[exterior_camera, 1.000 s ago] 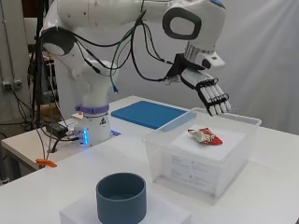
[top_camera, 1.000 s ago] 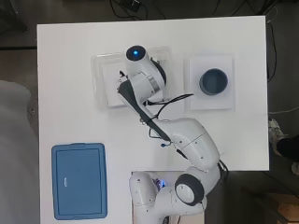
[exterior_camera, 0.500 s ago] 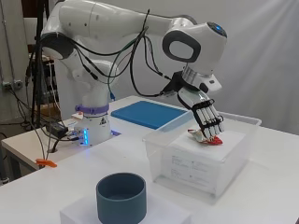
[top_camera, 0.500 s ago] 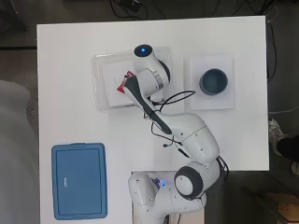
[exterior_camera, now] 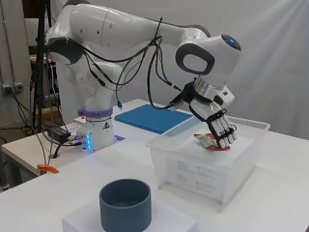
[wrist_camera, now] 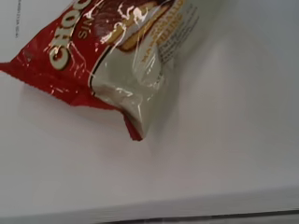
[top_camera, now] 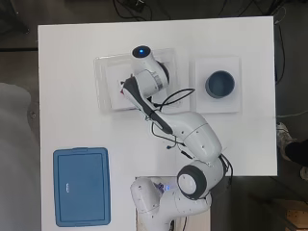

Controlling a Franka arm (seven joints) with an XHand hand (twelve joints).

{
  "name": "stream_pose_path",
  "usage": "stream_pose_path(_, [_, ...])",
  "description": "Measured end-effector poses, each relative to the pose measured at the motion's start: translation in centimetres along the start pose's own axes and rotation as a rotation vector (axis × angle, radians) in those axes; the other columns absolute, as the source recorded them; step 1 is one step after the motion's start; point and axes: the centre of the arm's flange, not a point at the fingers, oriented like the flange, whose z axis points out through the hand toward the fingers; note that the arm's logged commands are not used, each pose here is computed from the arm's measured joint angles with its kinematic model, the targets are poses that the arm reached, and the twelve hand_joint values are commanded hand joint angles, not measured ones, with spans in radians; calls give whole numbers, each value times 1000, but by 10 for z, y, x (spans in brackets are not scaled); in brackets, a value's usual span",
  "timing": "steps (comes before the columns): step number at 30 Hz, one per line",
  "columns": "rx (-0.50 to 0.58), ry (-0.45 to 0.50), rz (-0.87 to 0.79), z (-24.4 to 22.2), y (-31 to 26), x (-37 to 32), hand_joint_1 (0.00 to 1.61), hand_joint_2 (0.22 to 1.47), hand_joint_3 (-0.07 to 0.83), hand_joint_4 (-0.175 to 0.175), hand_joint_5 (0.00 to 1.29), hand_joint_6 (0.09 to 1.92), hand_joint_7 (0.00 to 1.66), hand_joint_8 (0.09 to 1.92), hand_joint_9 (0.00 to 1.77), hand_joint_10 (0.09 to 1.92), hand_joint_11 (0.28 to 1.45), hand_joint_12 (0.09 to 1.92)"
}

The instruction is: Teleoperate dual arm-hand system to remove items from a box

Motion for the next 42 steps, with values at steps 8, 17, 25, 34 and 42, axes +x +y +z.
stream_pose_path(8, [44,-53,-21,12,-4,2,346,855,-14,2,223,87,301,87,419,87,479,87])
stream_pose_path(17, [72,-106,-52,18,-4,7,522,885,4,8,193,87,215,87,355,87,484,87])
stream_pose_path(25, [149,-210,48,23,9,10,899,990,7,-8,494,439,565,354,743,279,648,92])
stream_pose_path(34, [252,-205,136,8,36,5,971,1184,-2,168,842,1215,1024,1775,1279,1866,936,1809])
stream_pose_path(42, [349,-124,131,3,46,-9,951,1199,2,175,811,1254,980,1868,1229,1914,909,1861])
